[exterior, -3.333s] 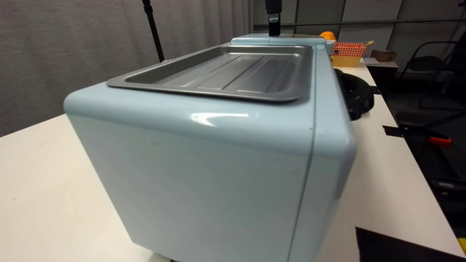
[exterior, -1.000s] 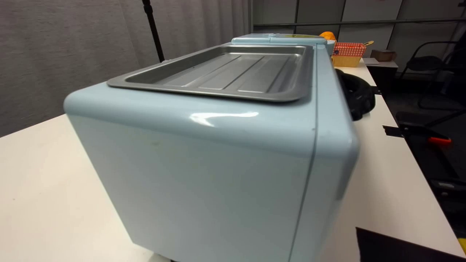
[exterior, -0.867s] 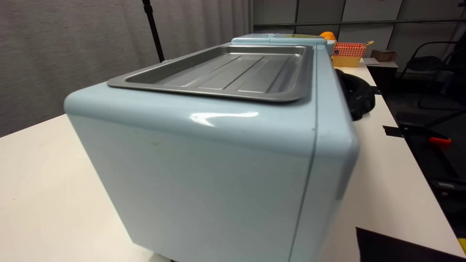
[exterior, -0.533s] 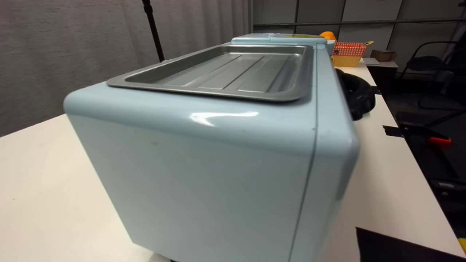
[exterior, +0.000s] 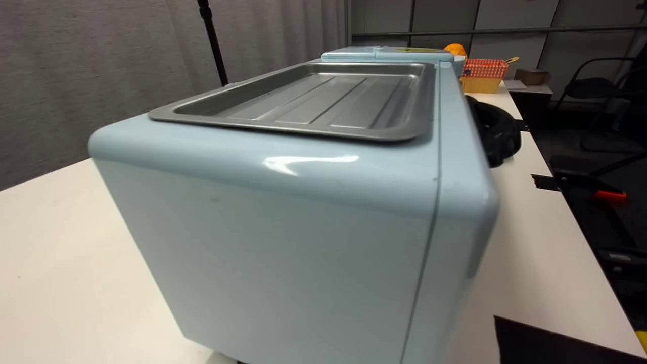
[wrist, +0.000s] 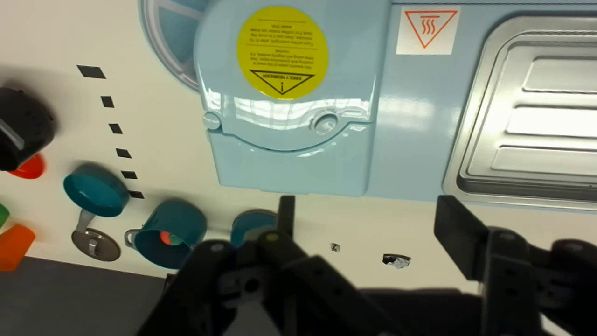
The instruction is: Press the button on the top of the oven
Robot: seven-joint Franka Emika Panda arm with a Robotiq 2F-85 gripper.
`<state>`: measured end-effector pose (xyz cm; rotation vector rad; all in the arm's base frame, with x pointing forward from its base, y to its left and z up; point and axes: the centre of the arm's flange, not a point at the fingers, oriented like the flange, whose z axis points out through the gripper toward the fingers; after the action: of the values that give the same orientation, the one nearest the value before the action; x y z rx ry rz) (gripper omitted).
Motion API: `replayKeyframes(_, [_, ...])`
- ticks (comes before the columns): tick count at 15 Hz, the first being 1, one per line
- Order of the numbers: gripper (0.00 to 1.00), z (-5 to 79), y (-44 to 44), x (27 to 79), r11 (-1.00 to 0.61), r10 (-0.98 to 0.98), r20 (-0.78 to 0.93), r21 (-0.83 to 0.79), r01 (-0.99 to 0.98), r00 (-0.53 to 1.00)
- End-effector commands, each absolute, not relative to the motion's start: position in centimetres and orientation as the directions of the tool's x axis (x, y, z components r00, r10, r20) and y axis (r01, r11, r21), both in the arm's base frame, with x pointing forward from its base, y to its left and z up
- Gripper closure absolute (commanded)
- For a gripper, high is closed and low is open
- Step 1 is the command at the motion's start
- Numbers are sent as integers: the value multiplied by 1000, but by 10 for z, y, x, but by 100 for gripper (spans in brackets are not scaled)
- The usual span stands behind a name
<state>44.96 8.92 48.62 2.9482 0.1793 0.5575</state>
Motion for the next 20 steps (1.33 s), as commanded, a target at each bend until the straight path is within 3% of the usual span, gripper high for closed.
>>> replayKeyframes(1, [0,487,83,438,-985,128,391,155,72,912])
replayKeyframes(20, [0,481,85,444,-984,136,344,155,86,929])
